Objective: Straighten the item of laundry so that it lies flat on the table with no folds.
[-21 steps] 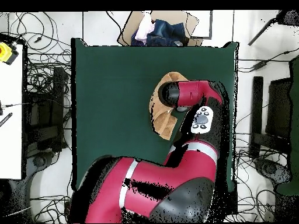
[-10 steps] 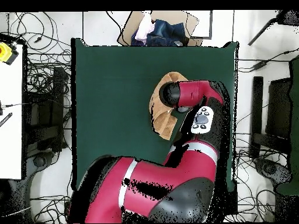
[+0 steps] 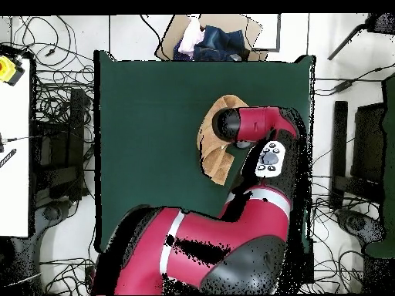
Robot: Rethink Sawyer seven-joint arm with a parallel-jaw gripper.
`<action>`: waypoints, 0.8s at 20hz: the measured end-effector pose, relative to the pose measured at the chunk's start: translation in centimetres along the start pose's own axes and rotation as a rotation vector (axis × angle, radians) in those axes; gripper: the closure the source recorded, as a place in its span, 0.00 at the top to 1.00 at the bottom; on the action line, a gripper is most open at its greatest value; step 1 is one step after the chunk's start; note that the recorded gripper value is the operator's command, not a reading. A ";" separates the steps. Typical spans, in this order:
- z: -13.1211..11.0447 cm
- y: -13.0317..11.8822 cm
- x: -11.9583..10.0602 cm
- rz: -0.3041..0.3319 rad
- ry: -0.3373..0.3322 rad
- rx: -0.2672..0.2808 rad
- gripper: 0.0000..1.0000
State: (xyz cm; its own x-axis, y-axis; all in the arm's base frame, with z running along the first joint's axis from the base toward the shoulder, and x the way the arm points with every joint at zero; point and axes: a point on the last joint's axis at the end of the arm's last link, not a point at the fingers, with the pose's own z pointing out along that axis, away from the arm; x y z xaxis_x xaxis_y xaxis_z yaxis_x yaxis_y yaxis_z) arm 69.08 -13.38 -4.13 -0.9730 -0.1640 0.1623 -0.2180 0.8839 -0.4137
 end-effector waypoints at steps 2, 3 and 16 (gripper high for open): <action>-0.1 -0.2 -0.1 0.029 -0.005 -0.031 1.00; -0.3 -0.4 -0.2 0.054 -0.009 -0.057 1.00; -1.4 -0.1 -0.3 0.262 -0.038 -0.358 1.00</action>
State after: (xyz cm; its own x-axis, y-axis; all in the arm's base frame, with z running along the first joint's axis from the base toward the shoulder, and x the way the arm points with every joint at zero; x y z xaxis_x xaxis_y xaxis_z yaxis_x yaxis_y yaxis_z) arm 69.51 -12.83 -2.84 -0.9955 0.0755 0.0578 0.0696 0.9927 -0.0990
